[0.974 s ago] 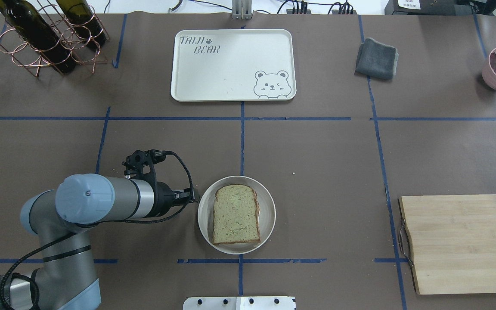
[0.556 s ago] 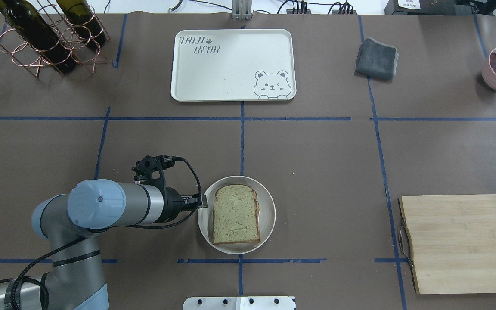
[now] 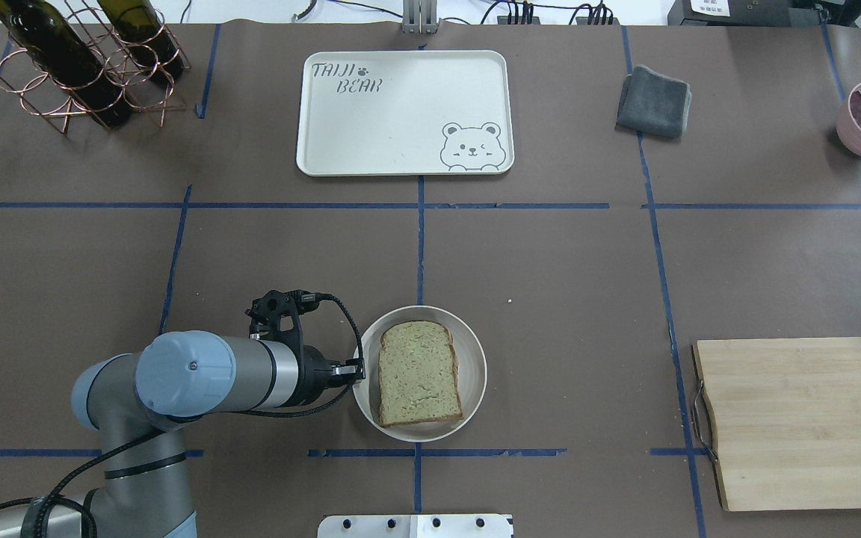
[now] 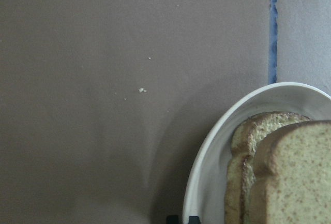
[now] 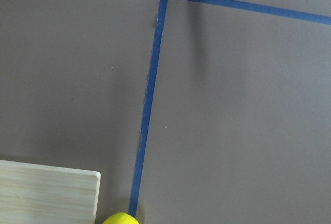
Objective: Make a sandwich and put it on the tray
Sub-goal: 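Reach the left gripper to the plate rim and grasp it, then carry the plate with the left gripper onto the white bear tray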
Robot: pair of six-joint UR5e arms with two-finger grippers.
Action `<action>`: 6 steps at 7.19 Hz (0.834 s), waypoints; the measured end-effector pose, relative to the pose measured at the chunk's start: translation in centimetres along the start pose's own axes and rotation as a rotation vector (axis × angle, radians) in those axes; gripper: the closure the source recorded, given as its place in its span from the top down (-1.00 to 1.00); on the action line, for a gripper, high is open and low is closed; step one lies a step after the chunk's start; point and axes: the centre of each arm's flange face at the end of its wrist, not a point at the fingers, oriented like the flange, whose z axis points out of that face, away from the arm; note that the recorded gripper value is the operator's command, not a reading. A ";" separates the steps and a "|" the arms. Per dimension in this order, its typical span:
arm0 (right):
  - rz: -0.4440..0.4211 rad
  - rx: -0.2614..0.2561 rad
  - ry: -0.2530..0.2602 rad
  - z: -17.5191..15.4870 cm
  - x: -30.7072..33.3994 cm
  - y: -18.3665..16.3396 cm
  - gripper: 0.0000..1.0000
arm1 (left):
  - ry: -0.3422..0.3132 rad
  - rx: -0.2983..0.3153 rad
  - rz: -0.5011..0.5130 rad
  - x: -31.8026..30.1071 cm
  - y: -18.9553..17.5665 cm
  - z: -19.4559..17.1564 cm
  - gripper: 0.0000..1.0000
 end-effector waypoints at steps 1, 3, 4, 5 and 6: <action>0.000 -0.001 0.000 0.0 0.0 0.0 1.00 | 0.000 -0.001 0.001 0.0 0.1 0.0 -0.90; 0.001 -0.002 0.000 0.1 0.1 0.1 1.00 | 0.007 -0.002 0.004 0.4 0.1 -0.1 -1.00; 0.002 -0.003 0.000 0.2 0.1 0.1 1.00 | 0.012 -0.005 0.006 0.6 0.1 -0.3 -1.00; 0.004 -0.005 0.000 0.3 0.2 0.2 1.00 | 0.024 -0.007 0.017 0.9 0.1 -0.9 -1.00; 0.009 -0.011 0.000 0.5 0.4 0.4 1.00 | 0.034 0.002 0.040 1.2 -0.6 -1.6 -1.00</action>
